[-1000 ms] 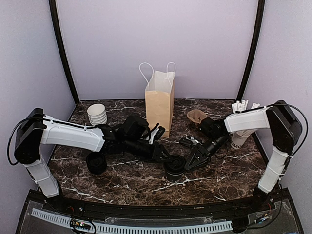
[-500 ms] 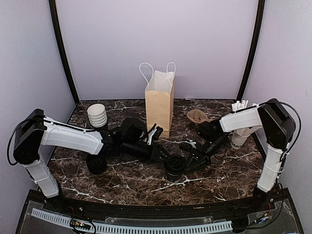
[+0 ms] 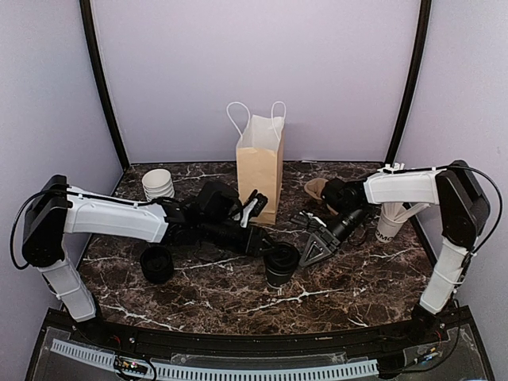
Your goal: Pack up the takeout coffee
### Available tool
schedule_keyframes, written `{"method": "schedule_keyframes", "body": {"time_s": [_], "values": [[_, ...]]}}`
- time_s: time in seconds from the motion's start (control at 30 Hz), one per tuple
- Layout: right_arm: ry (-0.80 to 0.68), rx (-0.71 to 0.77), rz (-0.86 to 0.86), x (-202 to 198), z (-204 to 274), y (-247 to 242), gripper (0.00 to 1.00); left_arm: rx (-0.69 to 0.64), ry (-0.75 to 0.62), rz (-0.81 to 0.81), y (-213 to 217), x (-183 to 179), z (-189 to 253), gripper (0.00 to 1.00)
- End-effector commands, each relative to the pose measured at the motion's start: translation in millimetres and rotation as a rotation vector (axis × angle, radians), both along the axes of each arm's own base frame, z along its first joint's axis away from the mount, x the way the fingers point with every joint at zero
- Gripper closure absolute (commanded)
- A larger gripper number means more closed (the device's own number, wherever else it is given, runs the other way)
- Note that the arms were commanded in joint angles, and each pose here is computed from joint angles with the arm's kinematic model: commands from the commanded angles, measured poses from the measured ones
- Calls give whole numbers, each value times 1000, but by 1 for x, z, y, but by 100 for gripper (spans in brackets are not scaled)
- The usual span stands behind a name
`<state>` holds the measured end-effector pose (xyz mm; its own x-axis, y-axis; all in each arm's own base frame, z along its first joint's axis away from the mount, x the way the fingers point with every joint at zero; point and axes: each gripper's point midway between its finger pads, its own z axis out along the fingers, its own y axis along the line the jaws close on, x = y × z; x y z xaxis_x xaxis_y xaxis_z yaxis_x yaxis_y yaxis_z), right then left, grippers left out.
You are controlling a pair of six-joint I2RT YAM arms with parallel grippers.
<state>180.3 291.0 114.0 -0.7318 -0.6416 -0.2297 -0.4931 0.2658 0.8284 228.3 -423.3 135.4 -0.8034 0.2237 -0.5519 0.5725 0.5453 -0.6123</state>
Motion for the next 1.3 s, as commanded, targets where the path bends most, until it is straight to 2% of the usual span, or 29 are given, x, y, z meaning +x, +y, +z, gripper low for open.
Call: {"method": "schedule_keyframes", "body": {"time_s": [0.0, 0.2, 0.4, 0.47, 0.6, 0.7, 0.87, 1.03, 1.27], "values": [[-66, 20, 34, 1, 8, -3, 50, 45, -100, 0, 3, 14, 16, 54], [-67, 43, 57, 1, 16, -1, 49, 87, -113, 56, 12, 21, 16, 47], [-110, 16, 82, 6, 20, -3, 49, 91, -123, 123, 23, 28, 29, 45], [-170, -10, 73, 15, 25, -6, 49, 84, -90, 128, 29, 20, 27, 45], [-386, -85, 3, 52, 26, -8, 51, 26, 35, 128, 40, -8, 24, 50], [-447, -68, -16, 68, 33, -1, 50, 2, 94, 113, 40, -25, 26, 51], [-444, -30, -38, 85, 35, 16, 39, 2, 185, 84, 29, -40, 12, 53], [-382, 20, 25, 65, 31, 30, 37, -4, 215, 68, 11, -37, 4, 53], [-336, -4, 71, 35, 25, 23, 39, 50, 196, 57, -1, -24, -8, 53]]}}
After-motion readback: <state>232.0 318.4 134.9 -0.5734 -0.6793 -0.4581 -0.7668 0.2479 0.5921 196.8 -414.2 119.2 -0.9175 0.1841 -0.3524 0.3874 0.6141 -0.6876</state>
